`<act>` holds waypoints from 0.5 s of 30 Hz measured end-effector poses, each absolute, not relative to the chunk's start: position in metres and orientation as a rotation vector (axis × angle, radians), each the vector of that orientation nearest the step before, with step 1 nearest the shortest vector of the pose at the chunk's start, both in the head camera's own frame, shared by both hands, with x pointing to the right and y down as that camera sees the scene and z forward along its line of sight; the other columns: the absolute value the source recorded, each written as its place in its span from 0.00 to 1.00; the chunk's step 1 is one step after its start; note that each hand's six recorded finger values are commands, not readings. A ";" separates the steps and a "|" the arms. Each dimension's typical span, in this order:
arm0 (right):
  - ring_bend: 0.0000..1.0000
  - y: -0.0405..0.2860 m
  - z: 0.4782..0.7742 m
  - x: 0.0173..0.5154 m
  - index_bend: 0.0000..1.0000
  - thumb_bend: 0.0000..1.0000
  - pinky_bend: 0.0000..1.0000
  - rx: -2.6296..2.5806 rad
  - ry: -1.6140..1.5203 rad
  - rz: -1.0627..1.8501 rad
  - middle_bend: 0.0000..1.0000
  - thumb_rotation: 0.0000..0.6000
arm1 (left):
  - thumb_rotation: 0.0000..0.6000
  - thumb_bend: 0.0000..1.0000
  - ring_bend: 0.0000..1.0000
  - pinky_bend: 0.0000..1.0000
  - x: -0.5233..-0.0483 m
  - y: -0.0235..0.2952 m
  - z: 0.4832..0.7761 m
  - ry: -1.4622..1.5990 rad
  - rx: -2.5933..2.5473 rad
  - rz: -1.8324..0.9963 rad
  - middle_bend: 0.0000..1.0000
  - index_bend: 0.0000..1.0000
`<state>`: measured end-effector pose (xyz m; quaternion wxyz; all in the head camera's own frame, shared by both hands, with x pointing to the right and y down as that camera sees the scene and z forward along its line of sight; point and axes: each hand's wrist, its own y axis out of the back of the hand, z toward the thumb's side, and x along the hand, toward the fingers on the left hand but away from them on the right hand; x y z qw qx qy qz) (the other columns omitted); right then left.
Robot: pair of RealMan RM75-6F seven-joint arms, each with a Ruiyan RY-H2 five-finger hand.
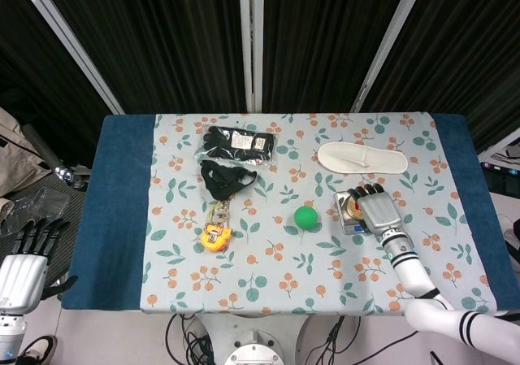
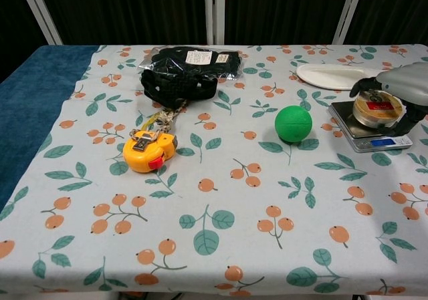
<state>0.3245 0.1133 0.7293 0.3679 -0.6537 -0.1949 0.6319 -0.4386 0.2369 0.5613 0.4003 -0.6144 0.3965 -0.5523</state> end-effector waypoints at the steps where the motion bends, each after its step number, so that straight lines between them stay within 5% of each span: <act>1: 0.01 0.113 0.729 0.325 0.05 0.15 0.07 -1.684 -0.503 1.623 0.09 1.00 | 1.00 0.05 0.00 0.02 -0.438 0.237 0.561 1.006 -1.557 -1.395 0.08 0.11; 8: 0.00 0.112 0.717 0.327 0.00 0.14 0.01 -1.719 -0.546 1.610 0.04 1.00 | 1.00 0.05 0.00 0.02 -0.438 0.237 0.561 1.020 -1.567 -1.390 0.08 0.11; 15: 0.00 0.121 0.674 0.348 0.00 0.14 0.00 -1.632 -0.636 1.529 0.01 1.00 | 1.00 0.05 0.00 0.02 -0.437 0.238 0.559 1.020 -1.562 -1.384 0.08 0.11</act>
